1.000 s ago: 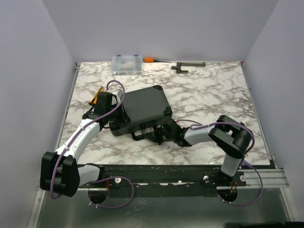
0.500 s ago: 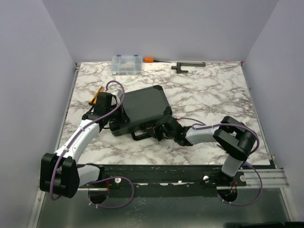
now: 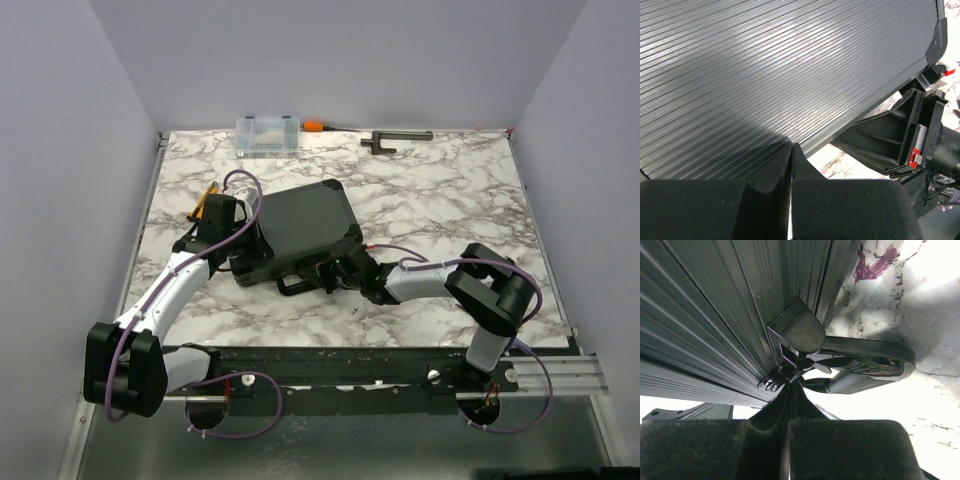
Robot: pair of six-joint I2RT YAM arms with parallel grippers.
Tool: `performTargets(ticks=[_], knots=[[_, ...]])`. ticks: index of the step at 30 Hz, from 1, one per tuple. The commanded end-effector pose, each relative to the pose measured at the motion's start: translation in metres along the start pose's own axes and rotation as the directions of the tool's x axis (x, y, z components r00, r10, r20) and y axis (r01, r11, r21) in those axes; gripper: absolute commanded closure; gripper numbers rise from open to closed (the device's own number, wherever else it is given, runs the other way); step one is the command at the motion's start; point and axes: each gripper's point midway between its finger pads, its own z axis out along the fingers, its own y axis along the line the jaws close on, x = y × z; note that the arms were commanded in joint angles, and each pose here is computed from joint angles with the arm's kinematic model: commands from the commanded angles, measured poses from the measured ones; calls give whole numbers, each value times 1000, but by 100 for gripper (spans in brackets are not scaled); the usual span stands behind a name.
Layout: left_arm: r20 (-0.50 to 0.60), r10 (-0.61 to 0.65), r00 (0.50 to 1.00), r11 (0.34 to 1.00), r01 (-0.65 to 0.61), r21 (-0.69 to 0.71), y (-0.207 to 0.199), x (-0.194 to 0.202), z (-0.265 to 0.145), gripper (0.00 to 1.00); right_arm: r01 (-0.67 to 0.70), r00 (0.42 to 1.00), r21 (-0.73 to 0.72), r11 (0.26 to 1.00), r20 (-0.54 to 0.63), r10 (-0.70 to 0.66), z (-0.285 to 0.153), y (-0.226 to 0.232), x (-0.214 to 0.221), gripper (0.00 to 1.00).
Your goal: Pack up texas hold em set
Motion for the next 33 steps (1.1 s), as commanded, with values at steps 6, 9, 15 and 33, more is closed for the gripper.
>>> performTargets(ticks=[6,9,15,33], knots=[[-157,-32,987,997,20,-80,21,48,-2,100,2,996,12,1000,88,-3,4,2,-17,99],[-157,-30,987,997,18,-78,21,48,-2,100,18,994,49,999,107,-23,4,-3,-19,99],[-162,-30,986,997,17,-80,21,49,-1,100,40,991,104,994,122,-52,6,-13,-20,99],[-175,-25,984,997,10,-82,22,52,2,100,46,988,130,990,141,-65,3,-31,-26,99]])
